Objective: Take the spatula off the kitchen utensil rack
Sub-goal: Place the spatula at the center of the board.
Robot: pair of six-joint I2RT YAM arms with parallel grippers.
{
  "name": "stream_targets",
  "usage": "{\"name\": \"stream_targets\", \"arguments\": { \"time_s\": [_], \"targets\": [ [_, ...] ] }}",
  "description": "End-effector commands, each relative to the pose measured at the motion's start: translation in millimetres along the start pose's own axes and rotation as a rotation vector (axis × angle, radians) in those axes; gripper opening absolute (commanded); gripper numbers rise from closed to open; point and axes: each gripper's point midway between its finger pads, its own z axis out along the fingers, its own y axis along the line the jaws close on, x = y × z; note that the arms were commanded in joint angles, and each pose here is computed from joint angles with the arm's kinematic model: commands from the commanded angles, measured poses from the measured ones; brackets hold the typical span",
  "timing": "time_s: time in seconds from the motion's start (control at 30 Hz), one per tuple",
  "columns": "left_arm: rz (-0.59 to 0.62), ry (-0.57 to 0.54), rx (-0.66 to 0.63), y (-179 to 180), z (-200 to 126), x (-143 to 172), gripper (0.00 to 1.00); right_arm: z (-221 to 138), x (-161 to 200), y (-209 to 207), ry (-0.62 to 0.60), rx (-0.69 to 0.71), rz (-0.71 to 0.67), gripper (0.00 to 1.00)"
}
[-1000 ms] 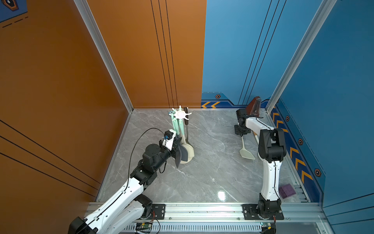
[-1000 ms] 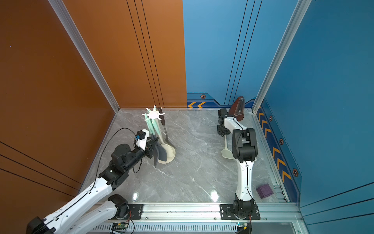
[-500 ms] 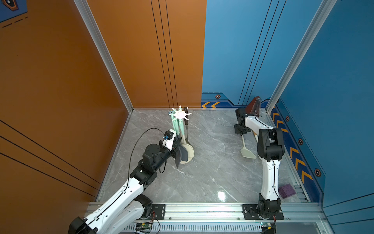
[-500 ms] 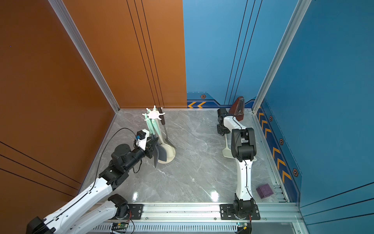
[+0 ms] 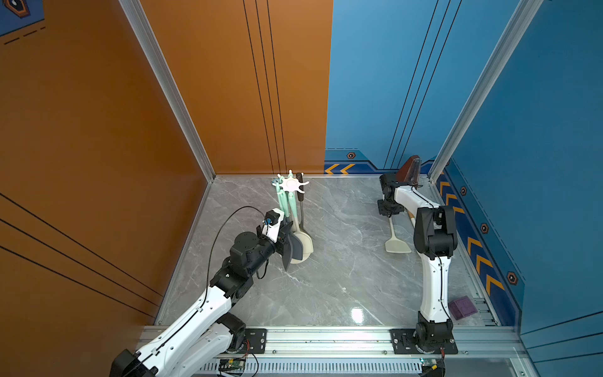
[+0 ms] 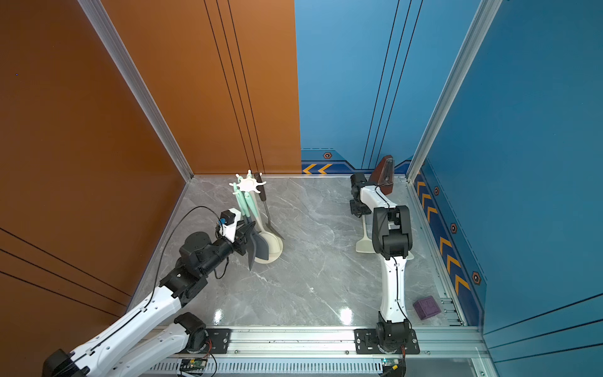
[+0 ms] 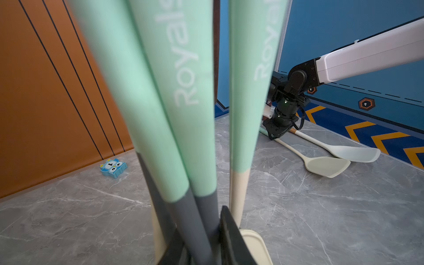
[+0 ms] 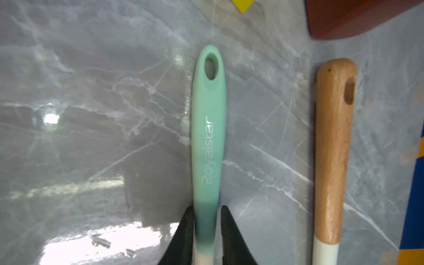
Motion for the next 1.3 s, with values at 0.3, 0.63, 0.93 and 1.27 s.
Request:
{"name": "stream_targets", "arguments": {
  "time_s": [0.3,0.63,0.93,1.27],
  "targets": [
    [0.033,0.062,-0.013,3,-1,22,0.23,-1,19,14,0.071,-0.079,-0.013,0.23],
    [0.029,0.060,-0.011,3,-2,22,0.23,-51,9,4,-0.044,-0.084,0.008,0.27],
    [0.031,0.060,-0.009,2,-2,22,0.23,-119,-3,8,-0.215,-0.168,0.043,0.28],
    [0.029,0.061,-0.007,1,-1,22,0.23,-191,-8,27,-0.388,-0.296,0.021,0.28]
  ]
}}
